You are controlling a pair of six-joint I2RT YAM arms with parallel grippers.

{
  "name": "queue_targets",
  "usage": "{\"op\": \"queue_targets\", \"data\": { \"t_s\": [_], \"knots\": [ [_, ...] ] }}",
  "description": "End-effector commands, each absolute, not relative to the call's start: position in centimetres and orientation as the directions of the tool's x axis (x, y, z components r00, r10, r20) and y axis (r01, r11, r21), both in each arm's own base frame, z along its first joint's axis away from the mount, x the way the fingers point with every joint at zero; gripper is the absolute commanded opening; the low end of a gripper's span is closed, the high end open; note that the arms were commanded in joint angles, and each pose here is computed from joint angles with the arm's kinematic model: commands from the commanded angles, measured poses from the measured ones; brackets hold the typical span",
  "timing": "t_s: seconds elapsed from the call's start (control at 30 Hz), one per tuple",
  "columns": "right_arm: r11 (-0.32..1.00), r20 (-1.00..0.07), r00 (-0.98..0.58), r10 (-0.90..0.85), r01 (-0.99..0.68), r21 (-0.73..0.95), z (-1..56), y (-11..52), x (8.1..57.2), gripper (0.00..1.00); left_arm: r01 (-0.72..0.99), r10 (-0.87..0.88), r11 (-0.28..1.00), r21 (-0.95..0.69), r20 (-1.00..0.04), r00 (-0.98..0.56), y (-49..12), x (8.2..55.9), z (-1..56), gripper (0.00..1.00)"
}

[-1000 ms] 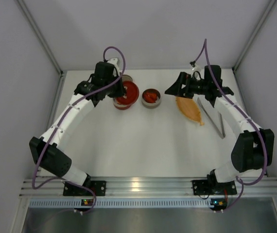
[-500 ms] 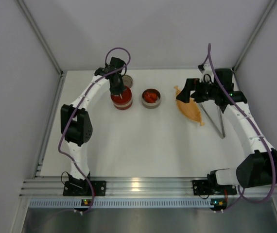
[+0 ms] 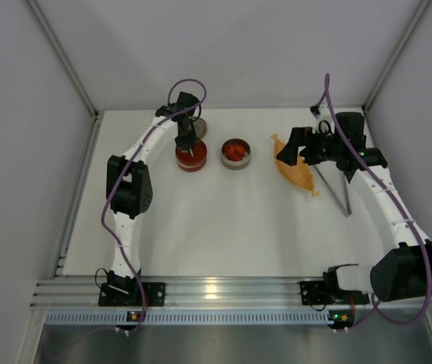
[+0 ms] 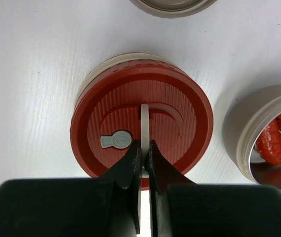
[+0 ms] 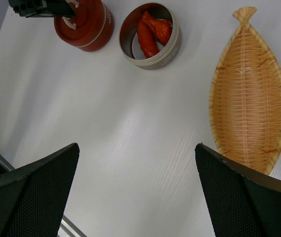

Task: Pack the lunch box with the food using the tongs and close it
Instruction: Close the box lid on the packing box.

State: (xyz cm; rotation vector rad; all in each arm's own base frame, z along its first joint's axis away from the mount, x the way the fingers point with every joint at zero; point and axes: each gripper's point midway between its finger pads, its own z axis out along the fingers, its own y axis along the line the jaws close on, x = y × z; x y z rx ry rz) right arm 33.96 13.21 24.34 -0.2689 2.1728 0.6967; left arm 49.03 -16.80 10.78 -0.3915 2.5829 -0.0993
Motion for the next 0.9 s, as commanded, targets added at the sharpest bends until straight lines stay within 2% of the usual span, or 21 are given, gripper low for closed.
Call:
{"op": "queue_targets", "data": {
  "t_s": [0.0,0.47,0.7,0.87],
  "knots": [
    [0.823,-0.777,-0.628,0.042,-0.419,0.383,24.7,13.0,33.9,0.99,-0.279,-0.325,0.946,-0.167,-0.515,-0.793,-16.5,50.2,12.1,0.0],
    [0.803,-0.757,-0.652,0.051,-0.424,0.419,24.2,13.6,33.8,0.99,-0.289,-0.339,0.941,-0.177,-0.48,-0.809,-16.4,50.0,10.7,0.0],
    [0.795,-0.752,-0.657,0.05,-0.429,0.428,24.1,13.7,33.9,0.99,-0.307,-0.38,0.922,-0.234,-0.407,-0.83,-16.1,49.4,9.2,0.0],
    [0.791,-0.747,-0.663,0.053,-0.429,0.437,24.0,13.9,34.0,0.99,-0.299,-0.391,0.917,-0.265,-0.439,-0.809,-16.0,49.7,10.4,0.0]
  ]
}}
